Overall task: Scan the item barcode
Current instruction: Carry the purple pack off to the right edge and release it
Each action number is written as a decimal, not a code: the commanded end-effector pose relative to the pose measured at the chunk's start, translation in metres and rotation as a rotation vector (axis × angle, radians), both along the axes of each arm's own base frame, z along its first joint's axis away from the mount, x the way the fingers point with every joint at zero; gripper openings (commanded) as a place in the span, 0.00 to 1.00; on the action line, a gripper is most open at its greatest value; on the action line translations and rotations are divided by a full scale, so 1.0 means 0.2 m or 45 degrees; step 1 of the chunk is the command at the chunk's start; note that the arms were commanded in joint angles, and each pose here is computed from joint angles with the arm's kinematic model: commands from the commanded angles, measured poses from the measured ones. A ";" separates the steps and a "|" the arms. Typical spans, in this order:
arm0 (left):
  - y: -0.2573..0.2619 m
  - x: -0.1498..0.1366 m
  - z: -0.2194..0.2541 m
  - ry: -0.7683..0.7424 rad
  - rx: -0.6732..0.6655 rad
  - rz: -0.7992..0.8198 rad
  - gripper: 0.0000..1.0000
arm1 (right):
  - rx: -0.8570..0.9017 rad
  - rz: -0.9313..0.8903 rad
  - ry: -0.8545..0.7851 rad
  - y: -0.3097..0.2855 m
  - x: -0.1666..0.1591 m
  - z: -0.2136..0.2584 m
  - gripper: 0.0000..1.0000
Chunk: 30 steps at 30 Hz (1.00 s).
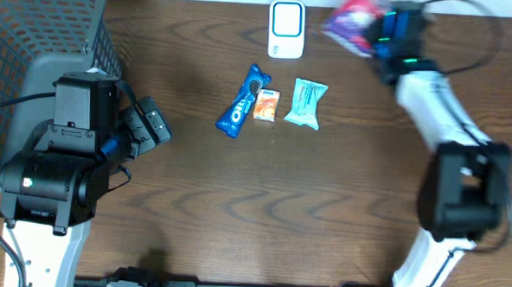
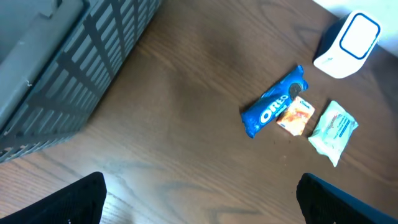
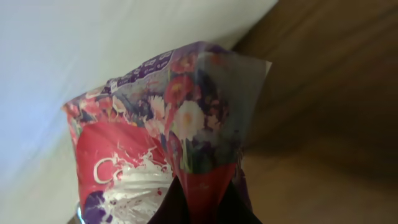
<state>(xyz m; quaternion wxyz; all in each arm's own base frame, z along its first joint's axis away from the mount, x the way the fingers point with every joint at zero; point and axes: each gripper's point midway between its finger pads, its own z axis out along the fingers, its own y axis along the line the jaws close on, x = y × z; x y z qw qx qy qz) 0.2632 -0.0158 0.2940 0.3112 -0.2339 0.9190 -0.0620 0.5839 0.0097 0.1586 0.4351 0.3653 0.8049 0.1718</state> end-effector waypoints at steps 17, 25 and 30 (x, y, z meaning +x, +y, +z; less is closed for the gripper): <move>0.02 0.00 0.01 -0.004 0.014 0.013 0.98 | -0.253 -0.880 0.617 -1.70 -1.14 0.00 0.15; 0.02 0.00 0.01 -0.004 0.014 0.013 0.98 | -0.152 -0.695 0.628 -1.79 -1.19 -0.14 0.75; 0.02 0.00 0.01 -0.004 0.014 0.013 0.98 | -0.058 -0.587 0.626 -1.69 -1.13 -0.21 0.76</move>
